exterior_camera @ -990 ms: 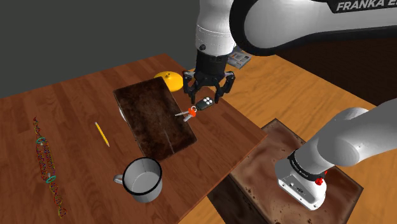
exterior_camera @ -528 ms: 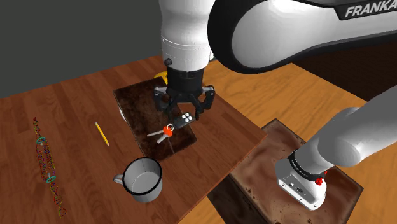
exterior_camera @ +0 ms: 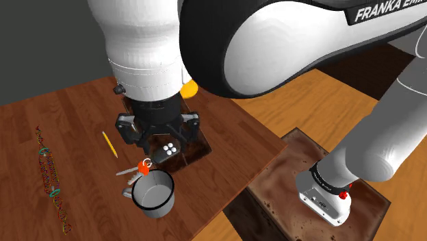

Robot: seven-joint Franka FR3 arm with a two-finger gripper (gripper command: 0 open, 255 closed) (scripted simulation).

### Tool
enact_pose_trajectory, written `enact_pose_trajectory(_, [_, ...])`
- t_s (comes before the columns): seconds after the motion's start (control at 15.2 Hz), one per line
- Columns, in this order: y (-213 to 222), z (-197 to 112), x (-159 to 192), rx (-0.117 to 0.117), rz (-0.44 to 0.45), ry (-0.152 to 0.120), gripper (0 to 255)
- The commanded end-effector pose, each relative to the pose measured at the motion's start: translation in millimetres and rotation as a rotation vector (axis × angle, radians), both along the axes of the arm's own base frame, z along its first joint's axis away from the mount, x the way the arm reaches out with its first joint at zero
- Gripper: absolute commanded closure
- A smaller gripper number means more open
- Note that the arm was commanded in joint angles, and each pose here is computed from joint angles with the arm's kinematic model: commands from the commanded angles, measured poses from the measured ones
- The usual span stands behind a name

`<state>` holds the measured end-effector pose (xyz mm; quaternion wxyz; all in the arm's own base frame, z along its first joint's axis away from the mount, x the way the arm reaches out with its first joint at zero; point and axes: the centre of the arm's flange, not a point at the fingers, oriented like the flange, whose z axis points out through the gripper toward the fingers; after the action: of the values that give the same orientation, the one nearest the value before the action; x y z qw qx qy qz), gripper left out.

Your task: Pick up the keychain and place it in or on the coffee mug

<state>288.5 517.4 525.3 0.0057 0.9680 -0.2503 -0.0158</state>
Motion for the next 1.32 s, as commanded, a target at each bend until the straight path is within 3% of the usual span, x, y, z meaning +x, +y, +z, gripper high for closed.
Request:
enact_pose_trajectory(0.0, [23, 1, -6, 0.000, -0.004, -0.001, 255])
enact_pose_trajectory(1.06, [23, -83, -6, 0.000, -0.004, -0.001, 255])
enact_pose_trajectory(1.25, [23, -83, -6, 0.000, -0.004, -0.001, 255])
